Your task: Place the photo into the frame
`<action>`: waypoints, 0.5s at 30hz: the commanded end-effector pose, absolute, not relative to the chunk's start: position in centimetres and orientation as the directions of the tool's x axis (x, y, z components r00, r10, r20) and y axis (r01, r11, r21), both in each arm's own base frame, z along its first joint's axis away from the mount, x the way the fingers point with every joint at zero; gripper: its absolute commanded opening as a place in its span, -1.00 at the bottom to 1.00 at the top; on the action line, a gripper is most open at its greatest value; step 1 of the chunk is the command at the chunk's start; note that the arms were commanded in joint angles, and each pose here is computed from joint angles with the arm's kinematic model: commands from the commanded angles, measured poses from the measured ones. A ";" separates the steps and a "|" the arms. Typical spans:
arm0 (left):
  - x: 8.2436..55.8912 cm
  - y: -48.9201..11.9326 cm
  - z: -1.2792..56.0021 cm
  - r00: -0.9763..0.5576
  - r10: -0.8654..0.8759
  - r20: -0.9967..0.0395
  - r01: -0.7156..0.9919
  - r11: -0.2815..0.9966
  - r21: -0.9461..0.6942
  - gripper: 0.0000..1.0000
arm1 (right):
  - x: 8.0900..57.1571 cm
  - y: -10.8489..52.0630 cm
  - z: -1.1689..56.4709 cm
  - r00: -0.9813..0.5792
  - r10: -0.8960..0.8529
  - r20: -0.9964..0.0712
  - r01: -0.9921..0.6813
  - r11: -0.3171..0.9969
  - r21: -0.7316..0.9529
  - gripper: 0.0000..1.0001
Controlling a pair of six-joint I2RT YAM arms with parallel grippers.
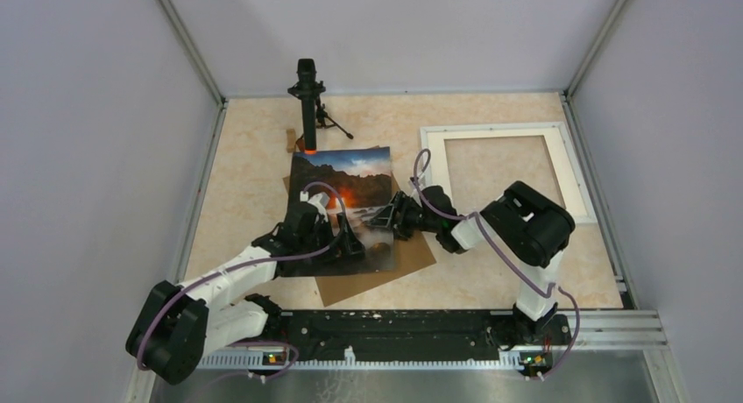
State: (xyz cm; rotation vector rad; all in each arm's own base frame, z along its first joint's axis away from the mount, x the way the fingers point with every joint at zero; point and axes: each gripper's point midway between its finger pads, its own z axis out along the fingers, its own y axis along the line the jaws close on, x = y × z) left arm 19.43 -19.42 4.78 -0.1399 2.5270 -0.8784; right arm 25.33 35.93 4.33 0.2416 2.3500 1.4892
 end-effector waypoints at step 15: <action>17.5 -18.3 3.4 -0.898 -0.186 -0.398 0.091 0.807 -0.584 0.95 | 34.5 38.7 6.5 -0.867 0.153 -0.474 -0.404 0.340 0.849 -0.33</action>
